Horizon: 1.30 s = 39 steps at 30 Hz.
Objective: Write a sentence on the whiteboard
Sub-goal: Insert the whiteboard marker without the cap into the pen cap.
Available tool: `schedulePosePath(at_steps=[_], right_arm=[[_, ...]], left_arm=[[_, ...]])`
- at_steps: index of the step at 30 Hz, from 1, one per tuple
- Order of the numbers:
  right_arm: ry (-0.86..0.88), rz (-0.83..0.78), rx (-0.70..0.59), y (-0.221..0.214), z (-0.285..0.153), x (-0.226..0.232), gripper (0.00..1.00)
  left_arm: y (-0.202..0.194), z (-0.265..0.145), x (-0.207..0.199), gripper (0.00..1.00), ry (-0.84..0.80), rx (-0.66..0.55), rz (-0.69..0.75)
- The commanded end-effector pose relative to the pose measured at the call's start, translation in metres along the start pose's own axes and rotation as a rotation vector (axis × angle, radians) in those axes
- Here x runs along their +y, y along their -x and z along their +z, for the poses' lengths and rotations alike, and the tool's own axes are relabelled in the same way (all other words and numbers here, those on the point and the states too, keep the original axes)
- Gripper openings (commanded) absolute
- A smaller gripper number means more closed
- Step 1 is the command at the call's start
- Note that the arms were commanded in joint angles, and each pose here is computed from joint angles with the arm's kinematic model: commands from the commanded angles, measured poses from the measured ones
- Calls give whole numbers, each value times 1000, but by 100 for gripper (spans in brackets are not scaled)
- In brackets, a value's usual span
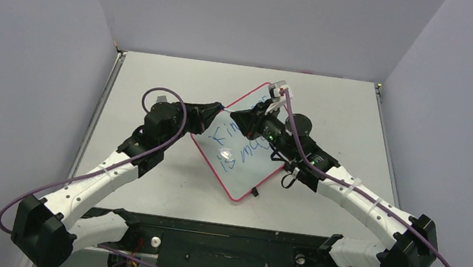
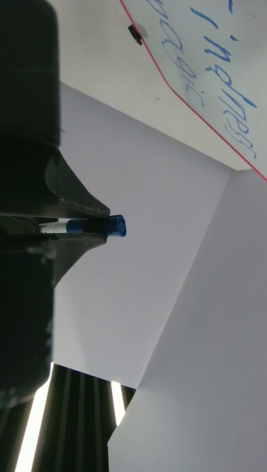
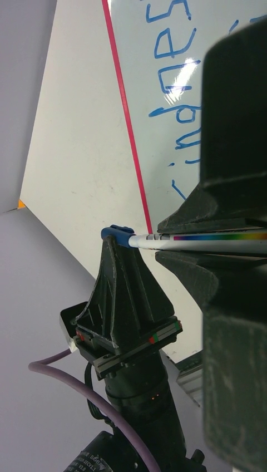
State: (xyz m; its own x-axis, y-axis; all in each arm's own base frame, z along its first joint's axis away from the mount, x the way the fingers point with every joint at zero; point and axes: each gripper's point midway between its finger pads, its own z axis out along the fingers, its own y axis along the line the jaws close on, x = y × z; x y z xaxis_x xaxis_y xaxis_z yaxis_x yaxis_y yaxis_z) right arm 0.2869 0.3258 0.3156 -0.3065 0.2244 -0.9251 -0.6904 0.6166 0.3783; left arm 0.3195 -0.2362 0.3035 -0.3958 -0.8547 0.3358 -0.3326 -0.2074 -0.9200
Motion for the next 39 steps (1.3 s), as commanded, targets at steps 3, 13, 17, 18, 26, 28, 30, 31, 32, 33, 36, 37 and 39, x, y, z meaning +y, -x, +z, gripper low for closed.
schedulePosePath(at_steps=[3, 13, 17, 18, 26, 28, 30, 31, 32, 33, 36, 37, 39], right_arm=[[-17, -39, -55, 20, 8, 6, 0], [-71, -186, 28, 10, 12, 0, 0], [-74, -242, 64, 6, 13, -4, 0], [-67, -257, 71, 4, 14, -3, 0], [-63, -349, 127, -7, 20, -9, 0], [-57, -368, 130, -8, 21, -9, 0], [-54, -377, 131, -8, 22, -9, 0], [-51, -382, 133, -8, 22, -9, 0], [-50, -382, 134, -9, 22, -9, 0], [-43, -382, 135, -9, 23, -8, 0], [-23, -400, 139, -12, 24, -5, 0], [-18, -420, 142, -12, 24, -5, 0], [-18, -479, 143, -11, 23, -5, 0]], left_arm=[[-20, -4, -23, 0, -73, 64, -9], [-42, -5, -35, 0, -87, 109, 1], [-46, -5, -36, 0, -95, 121, 10], [-49, -6, -36, 0, -100, 130, 16], [-66, -6, -39, 0, -103, 193, 35], [-69, -8, -41, 0, -111, 203, 39], [-74, -11, -42, 0, -118, 215, 48], [-75, -12, -43, 0, -120, 219, 50], [-79, -13, -43, 0, -123, 227, 57], [-80, -14, -44, 0, -125, 231, 59], [-88, -17, -46, 0, -130, 247, 66], [-90, -19, -47, 0, -132, 252, 70], [-93, -20, -47, 0, -134, 254, 73]])
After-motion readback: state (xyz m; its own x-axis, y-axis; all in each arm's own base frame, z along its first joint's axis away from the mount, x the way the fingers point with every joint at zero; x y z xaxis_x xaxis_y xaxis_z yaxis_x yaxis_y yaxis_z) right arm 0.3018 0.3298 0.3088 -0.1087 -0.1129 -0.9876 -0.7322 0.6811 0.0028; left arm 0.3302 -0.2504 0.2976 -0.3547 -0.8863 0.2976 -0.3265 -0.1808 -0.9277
